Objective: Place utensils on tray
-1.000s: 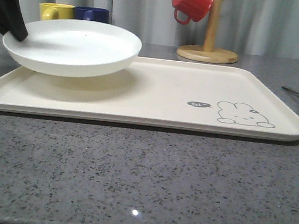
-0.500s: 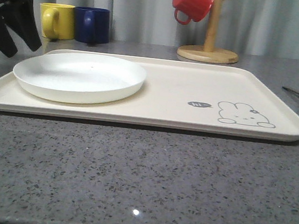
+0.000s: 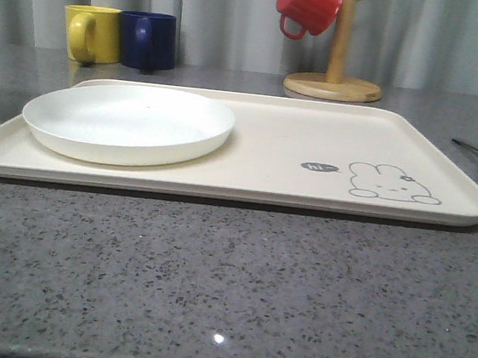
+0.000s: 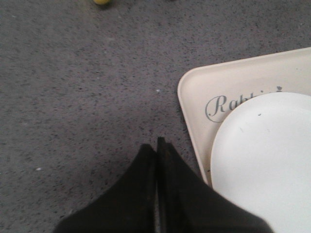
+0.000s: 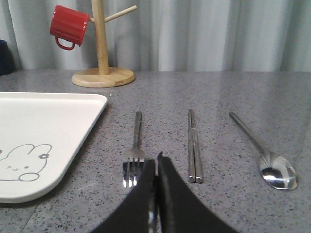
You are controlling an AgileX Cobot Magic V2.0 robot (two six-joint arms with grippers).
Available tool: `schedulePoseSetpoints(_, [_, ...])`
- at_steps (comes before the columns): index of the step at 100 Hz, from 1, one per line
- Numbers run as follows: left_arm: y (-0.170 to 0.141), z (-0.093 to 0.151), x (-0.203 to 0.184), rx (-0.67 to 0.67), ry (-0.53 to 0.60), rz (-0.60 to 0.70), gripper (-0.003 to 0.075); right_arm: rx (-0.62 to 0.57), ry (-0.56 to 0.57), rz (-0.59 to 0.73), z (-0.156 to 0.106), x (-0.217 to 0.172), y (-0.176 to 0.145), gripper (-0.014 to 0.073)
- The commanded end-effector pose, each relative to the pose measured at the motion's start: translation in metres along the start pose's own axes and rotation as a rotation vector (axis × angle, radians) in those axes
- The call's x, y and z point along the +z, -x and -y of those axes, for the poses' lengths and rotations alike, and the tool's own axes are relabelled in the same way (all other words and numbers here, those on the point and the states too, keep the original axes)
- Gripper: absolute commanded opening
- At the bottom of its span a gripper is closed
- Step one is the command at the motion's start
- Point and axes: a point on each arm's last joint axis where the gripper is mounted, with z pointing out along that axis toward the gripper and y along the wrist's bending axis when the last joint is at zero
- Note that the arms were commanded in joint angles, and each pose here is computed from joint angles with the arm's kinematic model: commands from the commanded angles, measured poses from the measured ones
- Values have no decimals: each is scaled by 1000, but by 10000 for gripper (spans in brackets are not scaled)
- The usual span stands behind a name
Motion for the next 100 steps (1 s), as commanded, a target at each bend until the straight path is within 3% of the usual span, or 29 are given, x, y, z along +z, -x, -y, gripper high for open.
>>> schedulePoseSetpoints(1, [3,4,-38,20,33,175,-20,-9,1,101,0,-2,9,-69])
schedulePoseSetpoints(63, [-137,20,-131,35,56,417,-20,-9,5,140,-1,-3,17,-69])
schedulePoseSetpoints(86, [-175,26,-156,51,48,478,-20,-38,-6,6,-2,-2,49,-67])
schedulePoseSetpoints(100, [-185,28,-164,58,46,504,-19,-38,-17,-179,-2,10,69,-67])
